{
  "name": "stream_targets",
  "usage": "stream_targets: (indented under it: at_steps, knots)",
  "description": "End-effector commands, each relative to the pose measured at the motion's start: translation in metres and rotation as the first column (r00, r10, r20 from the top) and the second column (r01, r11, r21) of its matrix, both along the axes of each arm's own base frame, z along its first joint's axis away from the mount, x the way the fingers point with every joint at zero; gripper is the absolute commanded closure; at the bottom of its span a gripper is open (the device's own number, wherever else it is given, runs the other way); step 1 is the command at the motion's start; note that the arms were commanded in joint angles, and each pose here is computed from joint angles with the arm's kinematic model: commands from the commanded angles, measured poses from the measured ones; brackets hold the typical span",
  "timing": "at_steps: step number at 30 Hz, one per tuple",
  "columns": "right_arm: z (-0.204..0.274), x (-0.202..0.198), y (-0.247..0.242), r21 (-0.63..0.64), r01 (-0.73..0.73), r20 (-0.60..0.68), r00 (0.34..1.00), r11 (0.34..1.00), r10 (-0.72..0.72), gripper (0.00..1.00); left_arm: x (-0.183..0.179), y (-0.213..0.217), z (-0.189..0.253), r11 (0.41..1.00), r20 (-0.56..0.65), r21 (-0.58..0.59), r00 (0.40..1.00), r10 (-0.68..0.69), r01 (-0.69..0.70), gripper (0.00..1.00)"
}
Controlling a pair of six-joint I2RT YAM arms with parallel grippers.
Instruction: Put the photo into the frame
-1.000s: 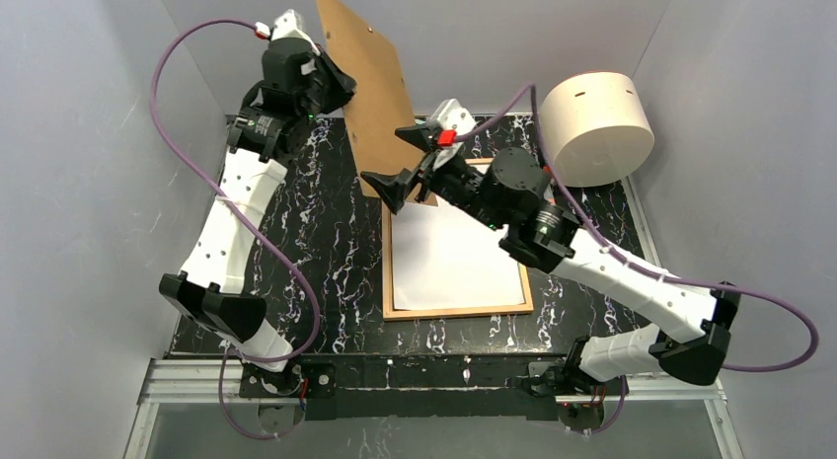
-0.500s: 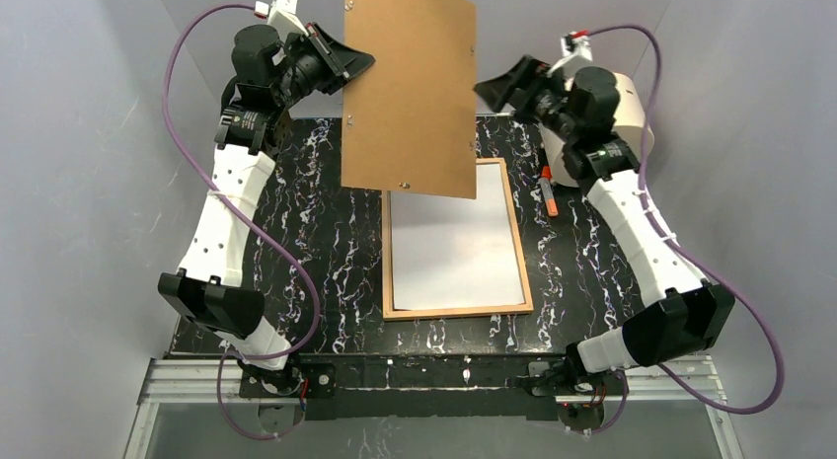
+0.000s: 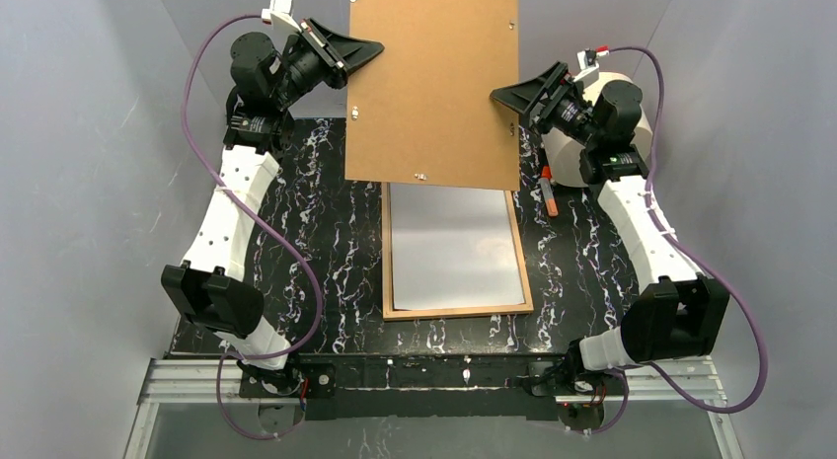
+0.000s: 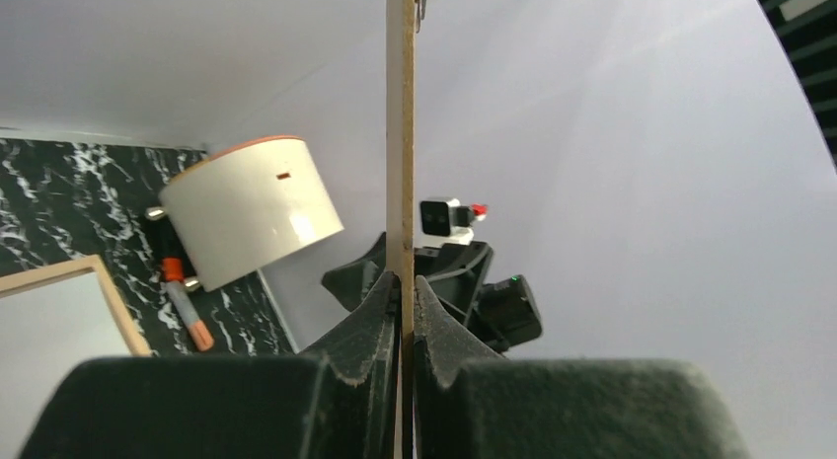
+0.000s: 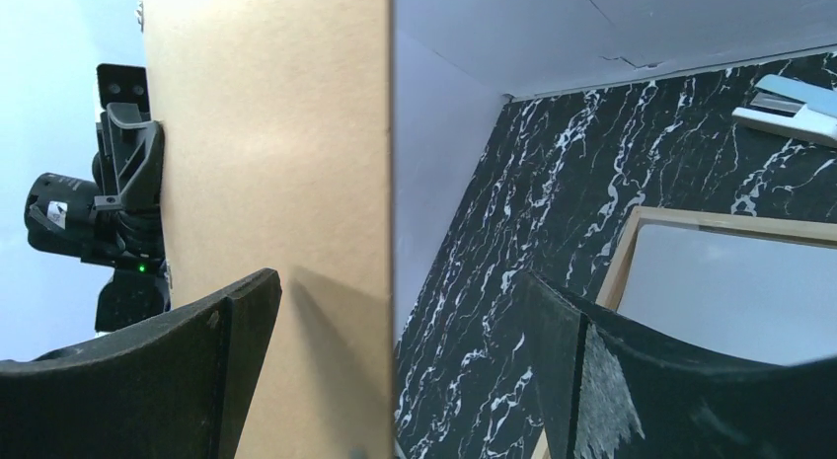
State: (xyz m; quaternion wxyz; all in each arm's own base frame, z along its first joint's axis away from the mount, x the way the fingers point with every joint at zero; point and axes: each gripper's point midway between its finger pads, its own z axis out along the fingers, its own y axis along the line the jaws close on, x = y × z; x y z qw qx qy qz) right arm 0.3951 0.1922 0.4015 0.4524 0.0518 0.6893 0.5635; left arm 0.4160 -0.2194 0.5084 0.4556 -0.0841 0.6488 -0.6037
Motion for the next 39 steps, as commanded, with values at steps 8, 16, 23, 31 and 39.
stream_targets:
  at_steps: [8, 16, 23, 31, 39]
  knots:
    - [0.052, -0.037, 0.013, 0.158, -0.250, 0.216, 0.953, 0.955, 0.213, 0.21, -0.041, 0.006, 0.043, 0.992, 0.105, -0.085, 0.991, -0.080, 0.089, 1.00]
    - [0.050, -0.048, 0.011, 0.225, -0.254, 0.198, 0.957, 0.941, 0.211, 0.65, -0.041, 0.014, 0.033, 0.994, 0.078, -0.087, 0.995, -0.063, 0.070, 1.00]
    - [0.041, -0.045, 0.010, 0.241, -0.232, 0.152, 0.968, 0.943, 0.199, 0.99, -0.039, 0.017, 0.014, 0.995, 0.036, -0.076, 0.998, -0.059, 0.062, 0.97]
    - [0.003, -0.041, 0.008, 0.209, -0.162, 0.022, 0.987, 0.964, 0.161, 0.99, -0.034, 0.031, -0.054, 0.998, -0.086, 0.059, 0.996, 0.033, -0.028, 0.50]
    - [-0.054, -0.041, 0.003, 0.082, -0.074, -0.142, 0.986, 0.994, 0.085, 0.99, -0.040, 0.045, -0.162, 0.968, -0.288, 0.250, 0.953, 0.098, -0.024, 0.13]
